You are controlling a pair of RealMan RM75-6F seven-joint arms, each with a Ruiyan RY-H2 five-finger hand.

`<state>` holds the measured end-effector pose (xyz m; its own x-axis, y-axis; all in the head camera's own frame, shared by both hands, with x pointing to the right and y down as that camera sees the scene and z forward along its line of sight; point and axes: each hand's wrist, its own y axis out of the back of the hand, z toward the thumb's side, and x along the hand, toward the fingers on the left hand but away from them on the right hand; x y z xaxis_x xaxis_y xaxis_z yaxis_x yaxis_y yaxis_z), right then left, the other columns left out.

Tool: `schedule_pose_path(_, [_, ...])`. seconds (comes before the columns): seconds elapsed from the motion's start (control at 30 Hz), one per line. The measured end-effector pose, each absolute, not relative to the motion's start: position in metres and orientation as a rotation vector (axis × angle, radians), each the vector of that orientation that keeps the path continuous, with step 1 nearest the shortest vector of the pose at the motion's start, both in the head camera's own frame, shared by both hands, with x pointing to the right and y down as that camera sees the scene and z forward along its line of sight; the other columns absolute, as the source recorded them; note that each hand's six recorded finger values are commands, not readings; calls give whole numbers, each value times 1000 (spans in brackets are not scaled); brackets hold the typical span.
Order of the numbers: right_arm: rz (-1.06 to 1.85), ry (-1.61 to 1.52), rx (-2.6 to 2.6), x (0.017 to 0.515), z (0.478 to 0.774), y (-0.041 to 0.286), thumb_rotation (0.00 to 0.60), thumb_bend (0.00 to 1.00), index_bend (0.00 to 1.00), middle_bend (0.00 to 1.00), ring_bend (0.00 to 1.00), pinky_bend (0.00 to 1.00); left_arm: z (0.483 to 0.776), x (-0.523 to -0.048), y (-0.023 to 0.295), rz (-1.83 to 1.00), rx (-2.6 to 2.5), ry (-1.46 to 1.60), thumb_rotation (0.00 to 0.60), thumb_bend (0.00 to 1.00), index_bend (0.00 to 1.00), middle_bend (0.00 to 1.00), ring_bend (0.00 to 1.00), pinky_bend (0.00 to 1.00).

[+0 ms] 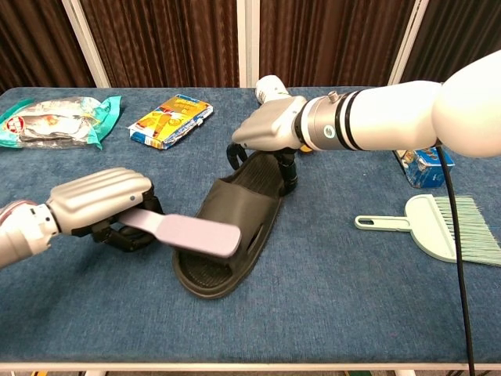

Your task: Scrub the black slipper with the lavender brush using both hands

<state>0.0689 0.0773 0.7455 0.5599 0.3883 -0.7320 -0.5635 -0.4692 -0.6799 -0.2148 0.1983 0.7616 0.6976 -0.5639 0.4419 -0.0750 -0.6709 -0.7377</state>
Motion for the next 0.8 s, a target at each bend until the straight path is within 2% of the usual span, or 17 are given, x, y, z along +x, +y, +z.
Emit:
schedule_pose_path(0.07, [1125,154,-1735,71,746,78,600,91,128,219,20,62,755,-219,200,-862,-2187,510,600,578,1000,1000,1000,1000])
schedule_pose_path(0.1, [1127,157,-1738,71,745,78,600,69,38,133,0,18,752,-221,199,-856,-2185,529,600,576,1000,1000,1000,1000])
schedule_pose_path(0.13, [1129,160,-1742,72,745,79,600,49,4,67,0,1,748,-223,198,-852,-2181,555,600,576,1000,1000,1000,1000])
schedule_pose_path(0.2, [1135,166,-1751,74,743,80,600,26,0,4,0,0,742,-231,191,-855,-2166,645,600,574,1000,1000,1000,1000])
schedule_pose_path(0.37, [1149,140,-1771,81,732,77,600,13,0,0,0,0,744,-258,167,-978,-2100,839,600,557,1000,1000,963,1000])
schedule_pose_path(0.53, [1175,41,-1794,97,713,63,600,11,0,0,0,0,754,-283,146,-1139,-1982,924,600,544,955,957,870,1000])
schedule_pose_path(0.63, [1191,-42,-1809,115,699,52,600,9,0,0,0,0,762,-293,138,-1235,-1928,933,600,501,856,882,792,993])
schedule_pose_path(0.73, [1225,-131,-1820,144,686,41,600,9,0,0,0,0,769,-295,136,-1304,-1905,899,600,370,689,762,658,907])
schedule_pose_path(0.8, [1254,-192,-1824,166,678,35,600,10,0,0,0,0,771,-293,136,-1331,-1896,869,600,280,575,667,556,813])
